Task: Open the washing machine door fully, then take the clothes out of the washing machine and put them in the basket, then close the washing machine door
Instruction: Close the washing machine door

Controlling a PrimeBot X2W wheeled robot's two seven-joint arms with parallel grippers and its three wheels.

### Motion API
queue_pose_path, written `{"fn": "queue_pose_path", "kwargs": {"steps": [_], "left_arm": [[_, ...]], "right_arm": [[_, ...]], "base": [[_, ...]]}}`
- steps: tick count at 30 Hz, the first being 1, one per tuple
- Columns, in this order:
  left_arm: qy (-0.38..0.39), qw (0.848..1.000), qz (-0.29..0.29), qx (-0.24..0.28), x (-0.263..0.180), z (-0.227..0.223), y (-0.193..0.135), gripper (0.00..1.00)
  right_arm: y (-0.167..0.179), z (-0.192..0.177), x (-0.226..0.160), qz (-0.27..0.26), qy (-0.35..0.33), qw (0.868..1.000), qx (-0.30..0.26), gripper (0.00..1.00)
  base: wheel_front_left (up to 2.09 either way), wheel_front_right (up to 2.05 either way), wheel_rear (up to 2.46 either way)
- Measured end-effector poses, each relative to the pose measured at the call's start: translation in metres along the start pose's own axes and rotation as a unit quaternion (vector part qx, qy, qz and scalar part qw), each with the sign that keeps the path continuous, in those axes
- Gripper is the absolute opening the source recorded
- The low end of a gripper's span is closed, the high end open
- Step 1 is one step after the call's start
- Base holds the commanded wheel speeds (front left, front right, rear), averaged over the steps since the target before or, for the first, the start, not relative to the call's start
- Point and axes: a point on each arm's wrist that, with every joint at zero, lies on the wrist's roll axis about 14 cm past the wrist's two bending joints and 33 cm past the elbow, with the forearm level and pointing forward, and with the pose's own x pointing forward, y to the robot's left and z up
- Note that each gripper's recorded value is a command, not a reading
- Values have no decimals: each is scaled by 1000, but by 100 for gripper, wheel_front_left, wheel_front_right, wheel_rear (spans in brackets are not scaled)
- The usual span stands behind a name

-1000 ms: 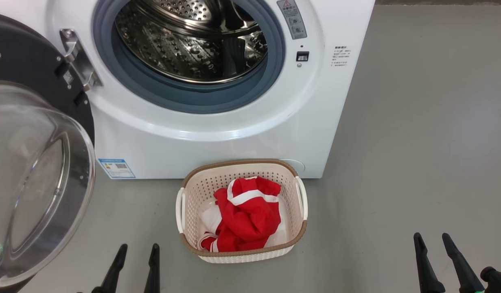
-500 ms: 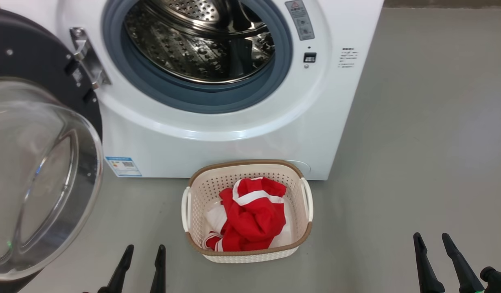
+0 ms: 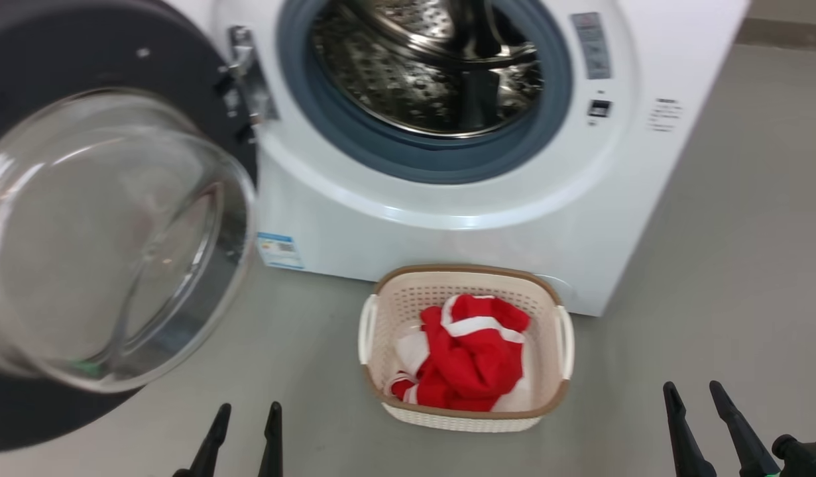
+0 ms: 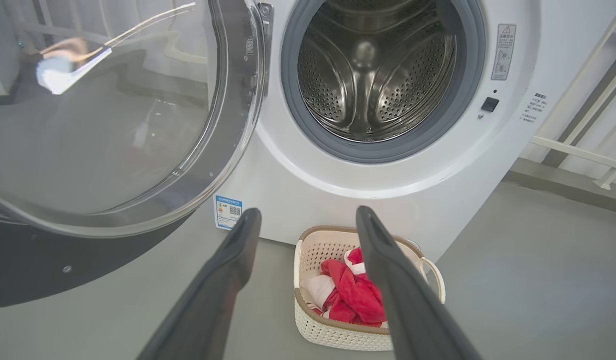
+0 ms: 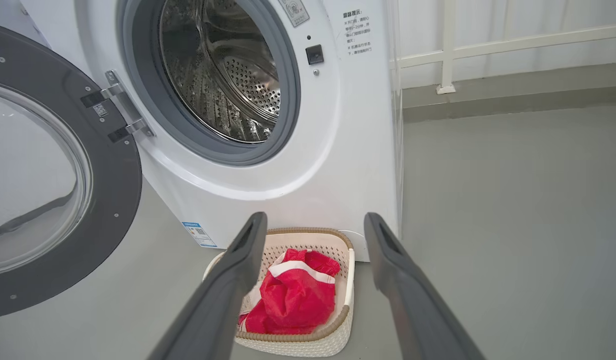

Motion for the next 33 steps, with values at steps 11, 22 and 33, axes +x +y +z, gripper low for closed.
{"fn": "queue_pose_path", "kwargs": {"steps": [11,22,33], "left_arm": [[-19,996,82,-10,-40,9,41,100],[-51,981,185,-24,-72,27,80,100],[-57,976,207,-26,-78,32,87,100]], "right_arm": [[59,-16,27,95,29,995,-7,100],[123,-42,45,205,72,976,-24,100],[136,-49,50,229,81,970,-26,100]], "base": [[0,0,0],[0,0,0],[0,0,0]]}}
